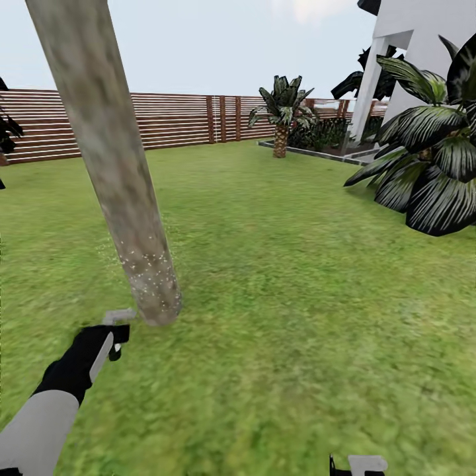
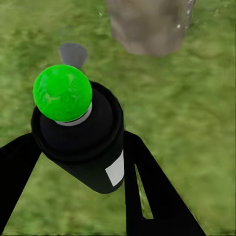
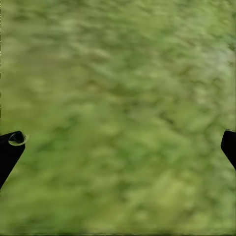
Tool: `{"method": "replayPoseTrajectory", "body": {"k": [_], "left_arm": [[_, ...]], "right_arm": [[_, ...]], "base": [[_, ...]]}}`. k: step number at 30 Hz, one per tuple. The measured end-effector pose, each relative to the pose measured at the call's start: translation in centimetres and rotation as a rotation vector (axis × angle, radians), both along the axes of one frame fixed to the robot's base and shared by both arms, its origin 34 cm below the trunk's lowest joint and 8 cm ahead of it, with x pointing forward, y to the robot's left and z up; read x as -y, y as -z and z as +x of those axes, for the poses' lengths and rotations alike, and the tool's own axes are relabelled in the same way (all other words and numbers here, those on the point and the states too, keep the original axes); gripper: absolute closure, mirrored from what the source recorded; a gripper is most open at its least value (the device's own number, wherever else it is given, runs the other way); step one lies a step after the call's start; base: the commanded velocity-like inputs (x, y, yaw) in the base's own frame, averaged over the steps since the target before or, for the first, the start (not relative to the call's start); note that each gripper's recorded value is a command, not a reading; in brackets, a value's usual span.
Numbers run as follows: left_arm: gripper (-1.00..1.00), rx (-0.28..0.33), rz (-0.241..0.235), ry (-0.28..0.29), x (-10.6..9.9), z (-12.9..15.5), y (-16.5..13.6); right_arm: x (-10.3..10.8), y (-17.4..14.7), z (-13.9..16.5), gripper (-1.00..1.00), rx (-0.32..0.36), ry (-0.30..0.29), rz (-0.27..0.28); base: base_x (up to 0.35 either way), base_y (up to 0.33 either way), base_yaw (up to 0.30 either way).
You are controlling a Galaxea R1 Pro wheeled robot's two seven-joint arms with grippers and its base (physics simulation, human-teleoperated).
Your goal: In the garden, pick up the pesticide atomizer on the floor and spray pesticide onto both trees until each tree trunk is fully covered.
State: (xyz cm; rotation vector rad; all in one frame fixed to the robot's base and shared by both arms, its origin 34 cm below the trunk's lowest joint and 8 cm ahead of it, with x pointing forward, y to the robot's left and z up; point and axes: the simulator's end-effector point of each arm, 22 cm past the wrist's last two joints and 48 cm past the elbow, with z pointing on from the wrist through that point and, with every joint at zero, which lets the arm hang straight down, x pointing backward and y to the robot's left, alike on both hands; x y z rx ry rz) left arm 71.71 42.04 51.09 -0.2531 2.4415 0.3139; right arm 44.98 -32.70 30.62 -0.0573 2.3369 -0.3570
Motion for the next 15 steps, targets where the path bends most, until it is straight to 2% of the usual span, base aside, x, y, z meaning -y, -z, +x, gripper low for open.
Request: {"method": "replayPoseTrajectory", "body": {"k": [3,4,6,8,9,10,12,14,15], "left_arm": [[1.0,0.012,-0.001,0.019,0.8,-1.7,2.3],[1.0,0.018,0.0,0.044,1.6,-2.1,3.4],[1.0,0.039,-0.002,0.164,4.5,-1.9,4.7],[1.0,0.024,-0.049,0.329,8.0,-2.6,6.6],[1.0,0.026,-0.087,0.417,9.0,-2.8,6.8],[1.0,0.033,-0.12,0.506,10.0,-3.1,6.6],[1.0,0.031,-0.194,0.688,12.2,-4.2,6.2],[1.0,0.001,-0.235,0.805,13.6,-5.7,6.3],[1.0,-0.02,-0.248,0.852,14.2,-6.4,6.4]], "right_arm": [[-0.1,0.0,0.0,-1.0,0.0,-0.001,0.001],[-0.3,0.0,0.0,-1.0,0.0,-0.002,0.005],[-0.7,0.0,0.2,-1.0,0.003,-0.002,0.01],[-0.4,-0.5,1.0,-1.0,0.024,-0.001,0.004],[0.2,-1.8,3.2,-1.0,0.078,-0.008,-0.014],[0.3,-3.2,5.3,-1.0,0.126,-0.04,-0.024],[-2.1,-5.4,9.2,-1.0,0.19,-0.216,-0.002],[-5.6,-5.7,10.9,-1.0,0.16,-0.386,0.074],[-7.0,-5.8,11.6,-1.0,0.135,-0.447,0.111]], "base": [[-0.318,0.0,0.0],[-0.333,0.0,0.0],[-0.335,0.0,0.0],[-0.336,0.0,0.0],[-0.322,0.0,0.0],[-0.194,0.0,0.0],[-0.075,0.0,0.0],[-0.02,0.0,0.0],[-0.007,0.0,0.0]]}}
